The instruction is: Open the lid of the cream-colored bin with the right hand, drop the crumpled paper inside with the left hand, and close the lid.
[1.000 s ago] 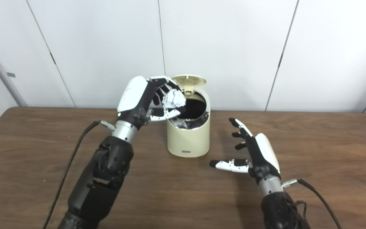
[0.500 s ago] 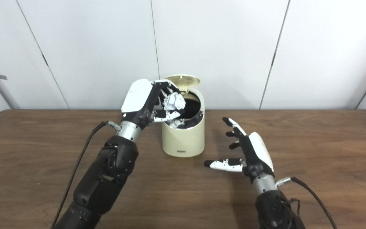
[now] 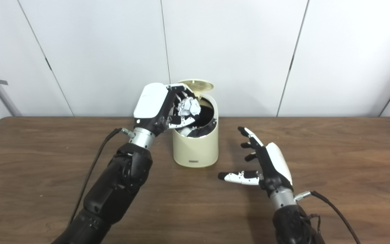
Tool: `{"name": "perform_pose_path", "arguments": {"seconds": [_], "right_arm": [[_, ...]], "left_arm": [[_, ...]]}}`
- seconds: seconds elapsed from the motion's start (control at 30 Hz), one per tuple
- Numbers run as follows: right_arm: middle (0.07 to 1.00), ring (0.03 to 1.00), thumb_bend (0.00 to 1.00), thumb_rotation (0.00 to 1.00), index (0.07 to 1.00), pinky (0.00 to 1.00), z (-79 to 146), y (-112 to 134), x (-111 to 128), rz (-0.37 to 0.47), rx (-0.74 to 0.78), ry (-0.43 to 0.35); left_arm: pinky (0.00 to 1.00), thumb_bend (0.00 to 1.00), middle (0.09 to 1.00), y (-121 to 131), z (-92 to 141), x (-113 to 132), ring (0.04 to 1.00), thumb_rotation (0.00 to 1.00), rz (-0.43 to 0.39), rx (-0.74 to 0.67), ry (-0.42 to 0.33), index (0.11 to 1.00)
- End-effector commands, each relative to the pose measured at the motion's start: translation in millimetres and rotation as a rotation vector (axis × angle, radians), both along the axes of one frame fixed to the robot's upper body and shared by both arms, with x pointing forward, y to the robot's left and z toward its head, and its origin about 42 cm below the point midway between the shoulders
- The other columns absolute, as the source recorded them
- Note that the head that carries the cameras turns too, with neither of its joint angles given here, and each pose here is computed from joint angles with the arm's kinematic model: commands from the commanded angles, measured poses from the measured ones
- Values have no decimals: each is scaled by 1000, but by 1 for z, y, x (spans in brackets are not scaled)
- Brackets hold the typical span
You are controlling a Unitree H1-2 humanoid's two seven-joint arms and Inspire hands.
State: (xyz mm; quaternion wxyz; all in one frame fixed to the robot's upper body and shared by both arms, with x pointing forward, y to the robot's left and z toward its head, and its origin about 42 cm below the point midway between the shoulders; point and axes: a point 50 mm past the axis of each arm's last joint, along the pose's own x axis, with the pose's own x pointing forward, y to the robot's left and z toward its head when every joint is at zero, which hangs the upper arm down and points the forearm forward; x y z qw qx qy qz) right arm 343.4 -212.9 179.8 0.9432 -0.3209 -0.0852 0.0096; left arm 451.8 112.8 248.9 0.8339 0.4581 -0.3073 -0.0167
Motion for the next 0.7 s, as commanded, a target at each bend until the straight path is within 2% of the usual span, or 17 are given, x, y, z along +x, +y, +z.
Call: {"name": "perform_pose_path", "arguments": {"seconds": [0.0,0.1,0.13,0.17,0.2,0.23,0.3,0.5,0.67], "right_arm": [[896,785,801,225,892,596,21,4,2,3,8,-92],[897,785,798,220,894,596,22,3,2,2,5,-93],[896,783,798,225,893,595,21,3,2,2,3,-93],[897,783,798,231,894,594,22,3,2,1,2,-93],[898,784,797,236,894,593,22,3,2,0,1,-93],[898,784,798,239,895,592,22,3,2,0,0,-93],[901,788,793,234,898,589,23,3,2,1,0,-93],[898,793,798,232,896,594,22,2,3,3,-1,-90],[899,785,796,222,895,581,23,4,2,6,4,-92]], "left_arm": [[448,501,472,-8,30,6,407,0,-13,-5,-91,530],[504,504,482,-9,31,6,436,0,-4,27,-59,519],[529,514,485,-9,31,6,492,0,-1,45,-45,511],[555,518,552,-10,31,5,541,30,1,68,-30,504],[585,677,613,-10,31,5,593,67,4,90,-16,586],[614,759,656,-9,31,5,634,102,6,106,-4,646],[666,856,721,-9,31,4,695,149,7,120,6,726],[710,907,759,-7,31,3,734,216,4,130,15,791],[713,890,761,-6,32,2,735,207,-2,121,15,797]]}}
